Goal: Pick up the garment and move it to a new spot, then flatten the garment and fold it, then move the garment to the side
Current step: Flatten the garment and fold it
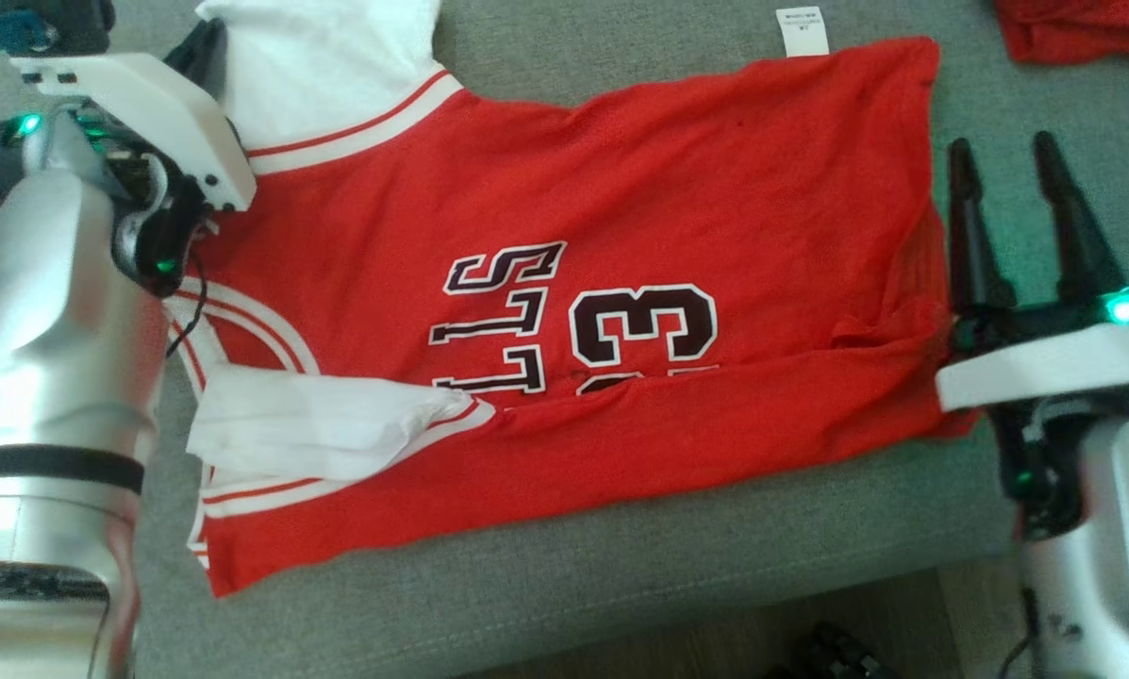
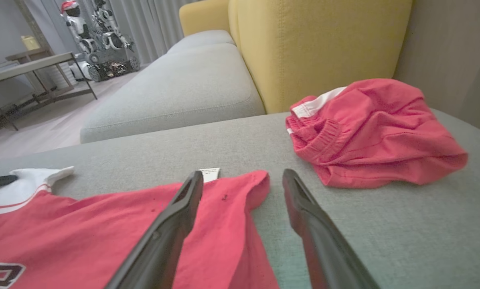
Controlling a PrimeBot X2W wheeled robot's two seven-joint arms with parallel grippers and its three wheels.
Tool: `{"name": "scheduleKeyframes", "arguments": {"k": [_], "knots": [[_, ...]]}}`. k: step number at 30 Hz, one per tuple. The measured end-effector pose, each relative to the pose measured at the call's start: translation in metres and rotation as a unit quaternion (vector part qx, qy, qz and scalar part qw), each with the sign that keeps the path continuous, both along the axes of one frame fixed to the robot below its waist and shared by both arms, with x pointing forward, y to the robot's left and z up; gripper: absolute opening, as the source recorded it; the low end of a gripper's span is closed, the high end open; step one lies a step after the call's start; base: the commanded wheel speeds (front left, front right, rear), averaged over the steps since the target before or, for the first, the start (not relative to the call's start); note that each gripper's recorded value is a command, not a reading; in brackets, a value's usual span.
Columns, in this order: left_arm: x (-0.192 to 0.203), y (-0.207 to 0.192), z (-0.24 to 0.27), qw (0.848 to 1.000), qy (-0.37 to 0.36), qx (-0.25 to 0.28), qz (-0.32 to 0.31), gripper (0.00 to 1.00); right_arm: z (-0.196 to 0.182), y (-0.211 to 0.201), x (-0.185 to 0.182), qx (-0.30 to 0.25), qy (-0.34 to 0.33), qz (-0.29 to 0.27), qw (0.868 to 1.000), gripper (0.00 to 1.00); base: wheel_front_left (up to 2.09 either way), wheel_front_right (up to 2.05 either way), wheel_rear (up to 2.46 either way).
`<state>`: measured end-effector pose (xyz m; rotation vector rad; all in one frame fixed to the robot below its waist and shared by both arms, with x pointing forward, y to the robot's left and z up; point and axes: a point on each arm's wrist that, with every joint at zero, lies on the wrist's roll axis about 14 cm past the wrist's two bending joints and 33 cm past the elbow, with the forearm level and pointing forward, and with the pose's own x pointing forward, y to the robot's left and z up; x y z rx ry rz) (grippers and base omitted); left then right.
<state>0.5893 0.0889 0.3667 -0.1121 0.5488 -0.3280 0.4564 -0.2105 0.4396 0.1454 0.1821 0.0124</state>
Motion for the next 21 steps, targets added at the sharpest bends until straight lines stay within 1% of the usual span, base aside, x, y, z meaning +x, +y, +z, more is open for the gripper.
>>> {"name": "scheduleKeyframes", "arguments": {"k": [4, 9, 10, 13, 16, 21], "knots": [[0.003, 0.001, 0.015, 0.999, -0.037, -0.007, 0.001, 0.0, -0.001, -0.019, 0.012, -0.021, 0.005, -0.008, 1.0, 1.0, 0.0, 0.0, 0.0], [0.003, -0.001, 0.028, 0.998, -0.066, -0.013, 0.002, 0.0, -0.008, -0.024, 0.042, -0.03, 0.029, 0.009, 0.999, 1.0, 0.0, 0.0, 0.0], [0.003, -0.001, 0.028, 0.998, -0.066, -0.013, 0.002, 0.0, -0.008, -0.024, 0.042, -0.03, 0.029, 0.009, 0.999, 1.0, 0.0, 0.0, 0.0], [0.006, 0.0, 0.038, 0.996, -0.087, -0.014, 0.003, 0.0, -0.024, -0.023, 0.057, -0.037, 0.074, 0.026, 0.996, 1.0, 0.0, 0.0, 0.0], [0.007, 0.002, 0.044, 0.995, -0.1, -0.018, 0.007, 0.0, -0.044, -0.02, 0.062, -0.041, 0.125, 0.043, 0.99, 1.0, 0.0, 0.0, 0.0], [0.004, 0.005, 0.05, 0.993, -0.114, -0.025, 0.008, 0.0, -0.08, -0.014, 0.057, -0.044, 0.217, 0.066, 0.973, 1.0, 0.0, 0.0, 0.0]]}}
